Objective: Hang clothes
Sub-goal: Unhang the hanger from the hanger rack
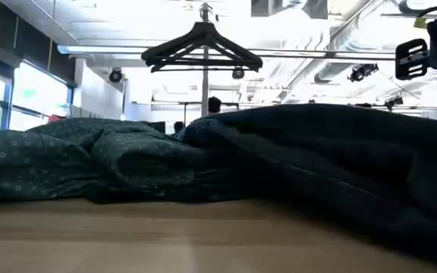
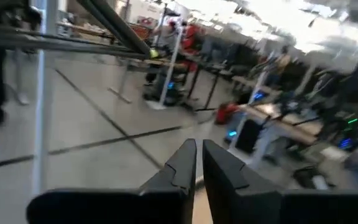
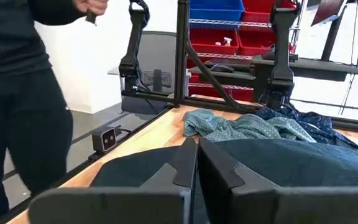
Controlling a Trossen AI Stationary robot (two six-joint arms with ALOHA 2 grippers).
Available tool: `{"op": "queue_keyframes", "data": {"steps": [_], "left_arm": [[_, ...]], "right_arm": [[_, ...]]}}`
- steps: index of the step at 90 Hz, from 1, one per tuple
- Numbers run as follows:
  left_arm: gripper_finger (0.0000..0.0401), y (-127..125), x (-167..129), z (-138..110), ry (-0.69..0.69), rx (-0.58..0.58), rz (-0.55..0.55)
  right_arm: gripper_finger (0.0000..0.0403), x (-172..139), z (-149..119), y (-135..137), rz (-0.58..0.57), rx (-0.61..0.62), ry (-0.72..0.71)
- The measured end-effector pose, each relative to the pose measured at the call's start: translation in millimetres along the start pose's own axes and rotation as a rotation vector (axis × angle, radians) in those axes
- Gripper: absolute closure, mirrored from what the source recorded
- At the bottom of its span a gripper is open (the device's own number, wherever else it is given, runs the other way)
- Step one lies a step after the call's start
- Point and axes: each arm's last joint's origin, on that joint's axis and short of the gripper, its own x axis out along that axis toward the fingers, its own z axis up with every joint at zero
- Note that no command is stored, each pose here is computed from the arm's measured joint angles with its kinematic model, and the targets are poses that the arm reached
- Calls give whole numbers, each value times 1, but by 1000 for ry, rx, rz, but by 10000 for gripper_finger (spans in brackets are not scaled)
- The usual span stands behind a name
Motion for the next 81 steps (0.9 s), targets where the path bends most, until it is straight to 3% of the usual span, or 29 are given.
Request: {"op": "queue_keyframes", "data": {"steps": [27,39,53,62,81], "left_arm": [[317,49,66,26,8,183,81],[280,80,87,28,-4,320,186],[246,105,97,32,-18,475,220],[231,124,99,35,-16,472,273],[205,172,98,43,-47,318,323]], "right_arm": [[402,0,0,0,0,0,0],[402,0,0,0,0,0,0],[402,0,0,0,0,0,0],[402,0,0,0,0,-1,0],[402,0,0,0,0,0,0]]}}
